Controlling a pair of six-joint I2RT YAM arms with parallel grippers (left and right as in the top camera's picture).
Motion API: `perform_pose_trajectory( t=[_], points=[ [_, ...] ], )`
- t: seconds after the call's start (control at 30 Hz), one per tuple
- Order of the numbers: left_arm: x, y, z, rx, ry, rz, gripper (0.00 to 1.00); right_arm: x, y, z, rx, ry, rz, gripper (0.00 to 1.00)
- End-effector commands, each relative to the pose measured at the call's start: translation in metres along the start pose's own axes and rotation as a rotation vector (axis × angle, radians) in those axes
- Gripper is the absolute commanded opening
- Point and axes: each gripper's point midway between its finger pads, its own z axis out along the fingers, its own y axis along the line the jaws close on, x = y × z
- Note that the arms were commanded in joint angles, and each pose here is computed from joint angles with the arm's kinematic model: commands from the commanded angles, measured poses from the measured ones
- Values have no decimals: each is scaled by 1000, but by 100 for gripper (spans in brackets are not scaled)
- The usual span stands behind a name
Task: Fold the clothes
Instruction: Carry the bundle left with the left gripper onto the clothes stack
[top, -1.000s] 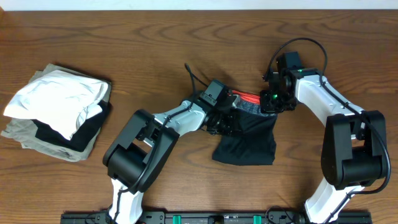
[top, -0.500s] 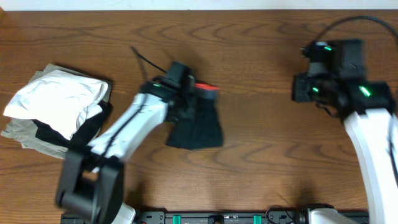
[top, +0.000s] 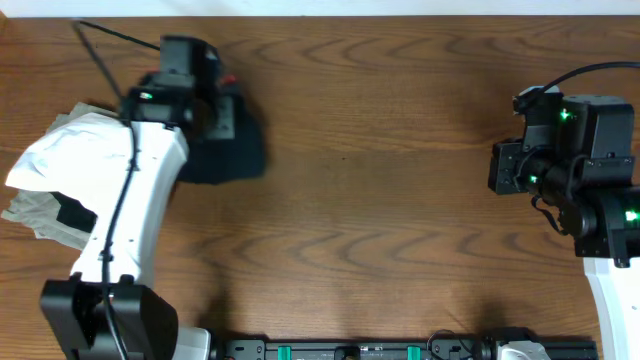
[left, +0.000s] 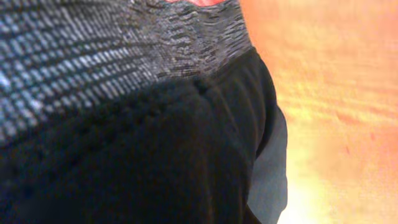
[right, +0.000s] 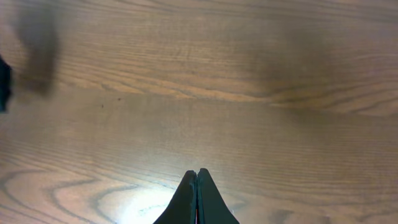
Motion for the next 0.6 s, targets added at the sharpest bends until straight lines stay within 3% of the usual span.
perform_pose_trajectory(
  t=[0.0,0.27,0.4,0.57],
  points=[
    [-28,31,-26,-58,-95,-15,6,4,-4,7,15,33,-1,1],
    [-43,129,-49,-182,-178,-247,6,10,-6,15,19,75,-4,1],
    [-25,181,-52,-232,-166,-436,6,11,-7,15,26,80,-10,1],
    [9,200,-38,-154,-65,-605,6,10,-7,15,26,75,-11,1]
  ],
)
